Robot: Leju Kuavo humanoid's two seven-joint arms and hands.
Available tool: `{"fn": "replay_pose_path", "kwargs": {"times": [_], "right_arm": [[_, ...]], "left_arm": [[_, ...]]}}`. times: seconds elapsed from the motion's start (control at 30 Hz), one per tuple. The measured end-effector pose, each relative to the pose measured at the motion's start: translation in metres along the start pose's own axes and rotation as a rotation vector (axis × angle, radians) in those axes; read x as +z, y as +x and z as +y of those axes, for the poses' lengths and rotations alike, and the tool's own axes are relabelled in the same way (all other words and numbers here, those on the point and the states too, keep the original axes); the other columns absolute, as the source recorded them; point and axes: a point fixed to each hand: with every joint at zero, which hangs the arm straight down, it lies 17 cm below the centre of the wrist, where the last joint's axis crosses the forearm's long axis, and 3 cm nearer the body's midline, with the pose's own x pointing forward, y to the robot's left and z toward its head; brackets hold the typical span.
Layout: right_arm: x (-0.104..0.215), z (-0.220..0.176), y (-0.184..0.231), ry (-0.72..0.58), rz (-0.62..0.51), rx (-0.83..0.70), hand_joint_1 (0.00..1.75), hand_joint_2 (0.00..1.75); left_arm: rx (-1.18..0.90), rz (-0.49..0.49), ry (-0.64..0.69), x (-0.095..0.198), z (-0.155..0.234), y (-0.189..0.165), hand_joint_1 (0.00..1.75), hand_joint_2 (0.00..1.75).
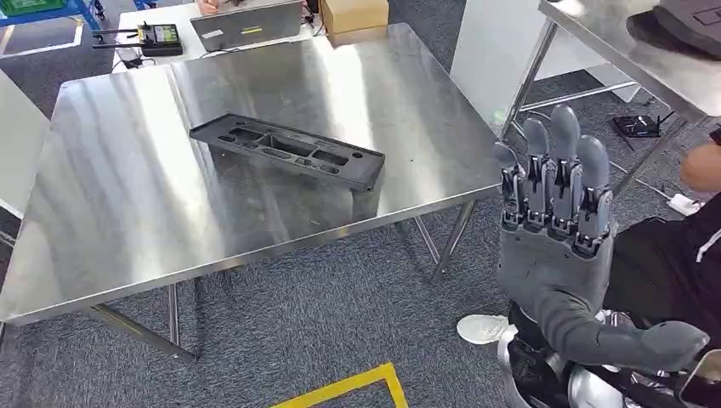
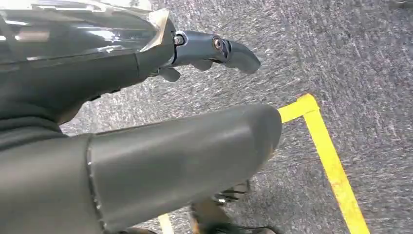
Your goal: Take the parts from the cabinet and place them on the table.
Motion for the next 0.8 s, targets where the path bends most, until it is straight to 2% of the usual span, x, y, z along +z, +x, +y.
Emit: {"fn": "replay_pose_path", "kwargs": {"times": [0.27,0.4,0.47,0.57,0.63,0.67,0.77,0.8], "right_arm": [[0.02,-0.02,-0.015,-0.077,0.068,0.091,0.0,0.0],[0.044,-0.033,-0.043,-0.129,0.187,0.161,0.0,0.0],[0.063,-0.039,-0.064,-0.164,0.283,0.197,0.0,0.0],[0.113,-0.06,-0.107,-0.245,0.485,0.323,0.0,0.0],[0.162,-0.082,-0.134,-0.304,0.643,0.456,0.0,0.0],[0.185,-0.094,-0.143,-0.335,0.722,0.548,0.0,0.0],[0.265,-0.14,-0.147,-0.368,0.956,1.033,0.0,0.0],[0.286,-0.145,-0.149,-0.349,1.003,1.107,0.0,0.0]], "left_arm": [[0.016,0.007,0.018,0.001,0.004,-0.004,0.0,0.0],[0.035,0.013,0.029,0.001,0.005,-0.006,0.0,0.0],[0.048,0.016,0.039,0.001,0.006,-0.007,0.0,0.0],[0.068,0.022,0.059,0.002,0.01,-0.01,0.0,0.0],[0.079,0.036,0.073,0.004,0.012,-0.018,0.0,0.0],[0.082,0.044,0.079,0.005,0.013,-0.023,0.0,0.0],[0.088,0.065,0.091,0.008,0.013,-0.032,0.0,0.0],[0.086,0.07,0.091,0.008,0.013,-0.034,0.0,0.0]]}}
